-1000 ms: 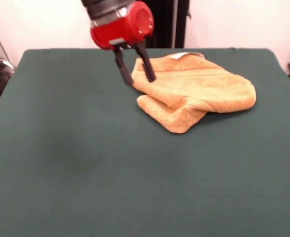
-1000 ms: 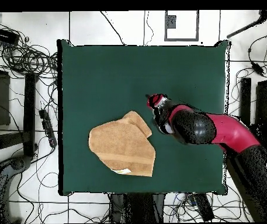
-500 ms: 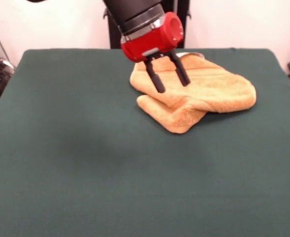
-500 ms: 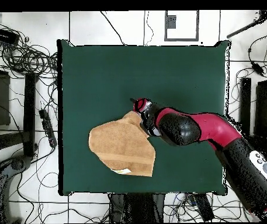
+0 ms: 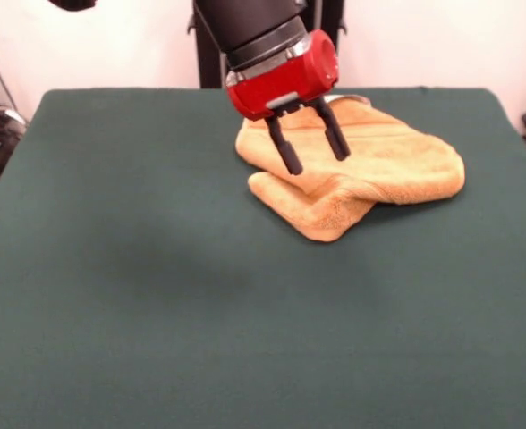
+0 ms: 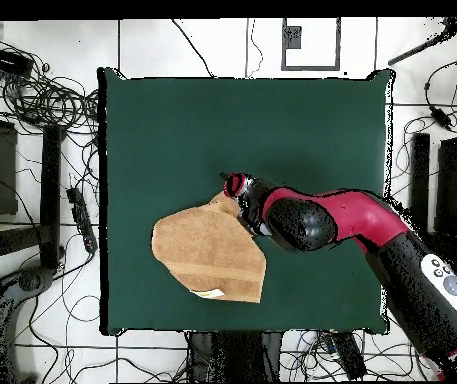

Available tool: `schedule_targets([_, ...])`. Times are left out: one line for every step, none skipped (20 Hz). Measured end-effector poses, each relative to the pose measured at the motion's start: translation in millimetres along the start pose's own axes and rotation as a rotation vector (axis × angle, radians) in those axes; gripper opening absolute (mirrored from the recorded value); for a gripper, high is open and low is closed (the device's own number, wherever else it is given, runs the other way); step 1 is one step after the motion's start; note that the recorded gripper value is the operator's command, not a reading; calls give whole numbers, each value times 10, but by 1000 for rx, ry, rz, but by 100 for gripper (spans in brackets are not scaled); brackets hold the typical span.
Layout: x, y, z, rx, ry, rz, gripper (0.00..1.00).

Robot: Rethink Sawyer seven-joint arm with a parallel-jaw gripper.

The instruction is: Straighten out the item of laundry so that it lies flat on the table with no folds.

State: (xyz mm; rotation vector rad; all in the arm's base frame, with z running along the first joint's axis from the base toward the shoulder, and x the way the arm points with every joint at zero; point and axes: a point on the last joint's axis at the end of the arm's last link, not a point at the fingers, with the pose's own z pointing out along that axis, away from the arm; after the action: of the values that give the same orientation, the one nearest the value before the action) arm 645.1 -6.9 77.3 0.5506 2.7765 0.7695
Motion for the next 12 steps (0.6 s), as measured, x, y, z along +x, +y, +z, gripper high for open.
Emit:
schedule_targets([-40,-11,-8,7,3,-15,100])
schedule_targets([-63,-17,-12,10,5,-25,100])
schedule_targets([-124,-31,-20,19,9,-54,100])
schedule_targets([-158,-38,-24,24,13,-73,100])
schedule_targets([-200,-46,-25,30,16,-100,100])
schedule_targets([-230,-55,-25,34,19,-123,100])
schedule_targets([-271,-67,-24,41,22,-160,100])
schedule_targets([-292,-73,-23,44,23,-180,100])
schedule_targets([-342,-85,-23,52,24,-231,100])
schedule_targets([-381,-92,-21,54,19,-269,100])
schedule_targets([-412,-102,-16,58,13,-296,100])
schedule_targets([-442,-113,-12,61,7,-322,100])
